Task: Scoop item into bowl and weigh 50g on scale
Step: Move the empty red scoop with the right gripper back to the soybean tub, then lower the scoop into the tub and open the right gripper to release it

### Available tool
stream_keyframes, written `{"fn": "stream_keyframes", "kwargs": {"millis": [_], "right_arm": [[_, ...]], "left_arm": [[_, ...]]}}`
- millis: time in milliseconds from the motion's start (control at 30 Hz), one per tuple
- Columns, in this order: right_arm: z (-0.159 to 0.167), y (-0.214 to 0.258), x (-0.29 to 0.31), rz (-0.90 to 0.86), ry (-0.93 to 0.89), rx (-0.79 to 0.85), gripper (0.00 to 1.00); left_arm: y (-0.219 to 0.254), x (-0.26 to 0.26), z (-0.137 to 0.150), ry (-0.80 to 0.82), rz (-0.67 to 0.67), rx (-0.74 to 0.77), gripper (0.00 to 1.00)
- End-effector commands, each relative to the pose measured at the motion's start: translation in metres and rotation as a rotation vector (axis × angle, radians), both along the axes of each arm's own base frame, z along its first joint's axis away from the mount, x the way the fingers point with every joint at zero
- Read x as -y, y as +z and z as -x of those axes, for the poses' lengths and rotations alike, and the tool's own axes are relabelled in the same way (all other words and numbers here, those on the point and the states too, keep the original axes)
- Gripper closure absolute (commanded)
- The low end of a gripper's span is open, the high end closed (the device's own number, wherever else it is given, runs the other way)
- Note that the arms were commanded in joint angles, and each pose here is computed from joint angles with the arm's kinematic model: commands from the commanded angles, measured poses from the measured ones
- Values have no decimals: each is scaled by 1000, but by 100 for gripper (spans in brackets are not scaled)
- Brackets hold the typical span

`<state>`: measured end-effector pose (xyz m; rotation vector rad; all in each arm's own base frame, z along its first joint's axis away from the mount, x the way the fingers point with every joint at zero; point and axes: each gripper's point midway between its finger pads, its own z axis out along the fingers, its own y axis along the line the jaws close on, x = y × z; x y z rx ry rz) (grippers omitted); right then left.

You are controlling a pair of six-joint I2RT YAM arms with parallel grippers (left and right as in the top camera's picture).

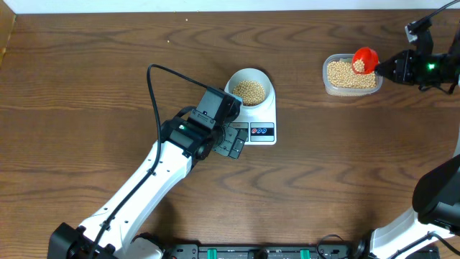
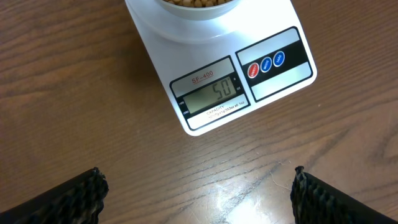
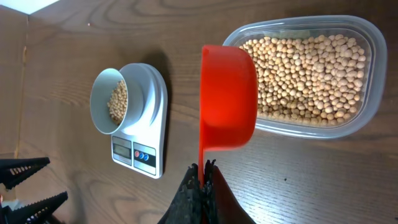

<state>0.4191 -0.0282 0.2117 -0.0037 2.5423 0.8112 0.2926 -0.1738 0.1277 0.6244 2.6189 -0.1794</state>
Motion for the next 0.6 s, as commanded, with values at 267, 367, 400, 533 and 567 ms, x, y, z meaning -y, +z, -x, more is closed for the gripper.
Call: {"fn": "stream_keyframes", "kwargs": {"millis": [267,367,400,533,567], "right_arm": [[-26,-1,1,274,-40,52,98],[-26,-10,4,412,-50,23,99],[-25,-12,5,458,-55,12,99],[-29,-13,17,613,-69,16,99],[-30,-13,20,646,-72,18,99]], "left_arm": [[-5,-2,1,8,-9,-15,4],[-5,-2,1,8,-9,-15,4],[-5,-2,1,8,-9,-15,4],[-5,-2,1,8,-9,-15,4],[-5,-2,1,8,-9,-15,4]]}}
